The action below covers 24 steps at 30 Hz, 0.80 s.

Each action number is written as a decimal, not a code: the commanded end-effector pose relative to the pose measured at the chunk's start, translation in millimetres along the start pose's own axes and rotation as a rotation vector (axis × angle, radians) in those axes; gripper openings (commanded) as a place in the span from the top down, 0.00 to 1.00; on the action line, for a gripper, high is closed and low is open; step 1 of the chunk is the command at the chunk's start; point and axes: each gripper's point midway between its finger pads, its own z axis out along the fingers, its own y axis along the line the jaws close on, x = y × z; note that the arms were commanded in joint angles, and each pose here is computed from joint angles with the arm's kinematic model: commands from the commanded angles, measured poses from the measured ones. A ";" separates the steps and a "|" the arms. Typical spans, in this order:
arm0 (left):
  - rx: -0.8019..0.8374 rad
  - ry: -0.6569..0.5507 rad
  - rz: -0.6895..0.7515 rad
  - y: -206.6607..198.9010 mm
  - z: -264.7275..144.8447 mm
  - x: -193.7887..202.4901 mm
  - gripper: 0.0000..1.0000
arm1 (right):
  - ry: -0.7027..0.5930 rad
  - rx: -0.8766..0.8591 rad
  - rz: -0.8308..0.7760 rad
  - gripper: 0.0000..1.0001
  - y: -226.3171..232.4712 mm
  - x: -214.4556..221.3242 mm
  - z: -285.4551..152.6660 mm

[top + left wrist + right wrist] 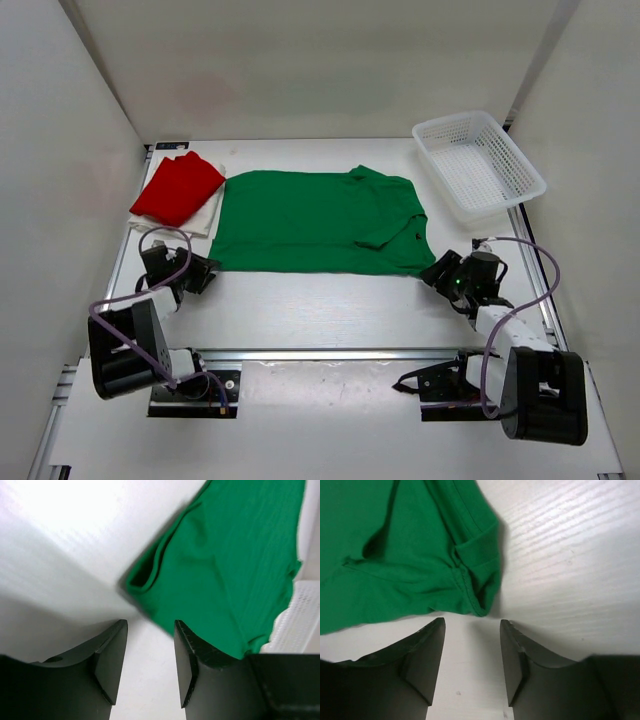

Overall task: Fold and stack the t-shirts
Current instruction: Fold the flattened tshirt in 1/3 of the way

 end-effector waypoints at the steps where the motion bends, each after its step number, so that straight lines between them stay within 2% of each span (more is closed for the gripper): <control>1: -0.053 -0.033 -0.080 17.8 11.3 -4.9 0.45 | -0.021 -0.005 0.010 0.52 1.7 -6.6 6.1; 4: -0.030 -0.051 -0.111 13.2 17.6 -11.0 0.48 | -0.017 -0.008 0.028 0.47 2.0 -8.9 14.0; 5: -0.023 -0.049 -0.120 12.0 19.0 -12.5 0.52 | -0.012 -0.003 0.035 0.45 0.5 -8.6 17.3; 8: -0.020 -0.021 -0.112 9.7 23.0 -10.7 0.57 | -0.010 -0.014 0.066 0.46 0.5 -12.6 23.9; 11: -0.026 -0.061 -0.080 6.7 23.1 -18.1 0.63 | -0.005 -0.019 0.067 0.48 5.0 -15.2 29.4; 13: -0.025 -0.063 -0.080 8.4 23.9 -16.2 0.68 | -0.007 -0.015 0.052 0.58 7.3 -20.1 33.8; 18: -0.013 -0.067 -0.054 -0.3 27.9 -22.9 0.83 | -0.002 -0.017 0.065 0.77 8.1 -28.7 41.6; 23: 0.073 -0.108 0.027 -45.8 21.9 -38.3 1.00 | -0.066 -0.042 0.032 0.98 21.6 -45.2 30.6; 24: 0.098 -0.109 0.049 -56.8 16.2 -38.6 1.00 | -0.071 -0.031 0.024 1.00 21.2 -45.3 27.0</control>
